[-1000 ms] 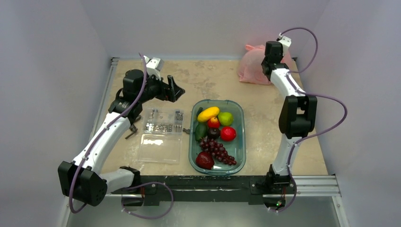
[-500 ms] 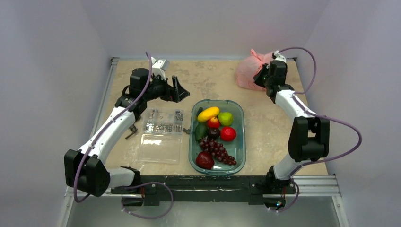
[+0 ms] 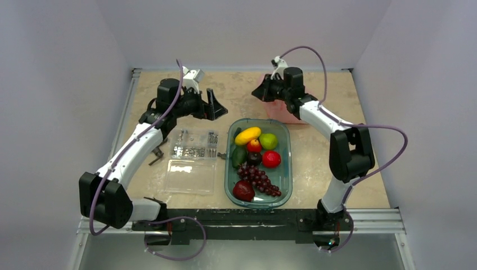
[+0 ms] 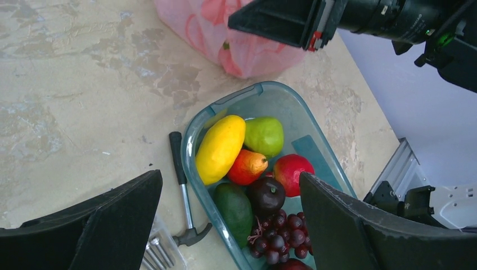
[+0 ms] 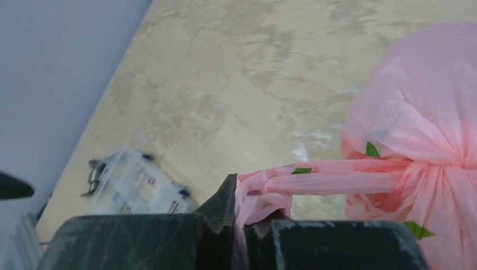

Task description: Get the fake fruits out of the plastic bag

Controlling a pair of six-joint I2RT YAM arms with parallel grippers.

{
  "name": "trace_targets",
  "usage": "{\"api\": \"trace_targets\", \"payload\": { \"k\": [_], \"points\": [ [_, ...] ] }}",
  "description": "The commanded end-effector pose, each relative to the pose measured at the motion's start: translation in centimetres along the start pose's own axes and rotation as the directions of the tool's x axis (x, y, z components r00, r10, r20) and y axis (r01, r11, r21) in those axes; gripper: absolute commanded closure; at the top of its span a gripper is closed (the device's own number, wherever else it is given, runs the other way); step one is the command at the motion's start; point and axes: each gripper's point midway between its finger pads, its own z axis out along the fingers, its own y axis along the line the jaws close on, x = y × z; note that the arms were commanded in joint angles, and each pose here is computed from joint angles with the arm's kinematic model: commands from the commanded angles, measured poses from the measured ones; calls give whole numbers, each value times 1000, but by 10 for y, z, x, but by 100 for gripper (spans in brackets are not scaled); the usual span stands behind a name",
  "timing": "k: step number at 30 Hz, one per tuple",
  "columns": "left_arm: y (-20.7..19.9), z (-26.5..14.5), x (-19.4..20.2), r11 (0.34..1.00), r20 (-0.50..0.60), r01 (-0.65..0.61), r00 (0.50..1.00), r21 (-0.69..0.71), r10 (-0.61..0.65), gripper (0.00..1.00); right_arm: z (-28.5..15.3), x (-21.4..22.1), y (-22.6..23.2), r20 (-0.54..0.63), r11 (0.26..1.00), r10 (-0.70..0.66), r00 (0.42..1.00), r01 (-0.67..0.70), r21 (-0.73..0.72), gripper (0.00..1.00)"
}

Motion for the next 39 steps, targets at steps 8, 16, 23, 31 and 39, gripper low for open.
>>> {"api": "trace_targets", "payload": {
  "k": [8,16,23,31,39],
  "points": [
    [0,0,-20,998,34,-61,997,-26,62,9,-15,65,111,-79,873,-258,963,197,-446,100],
    [6,5,-16,998,8,-54,998,-41,55,11,-36,81,96,-93,907,-263,960,214,-362,100],
    [13,13,-34,988,27,-113,993,-102,116,12,-58,75,62,-81,959,-265,961,253,-129,98],
    [-1,88,-47,935,-14,-341,940,-98,341,11,-63,92,51,-103,971,-231,967,222,-93,98],
    [0,156,-31,931,-42,-361,932,-57,359,15,-77,98,38,-100,980,-199,975,199,-11,98]
  ]
}}
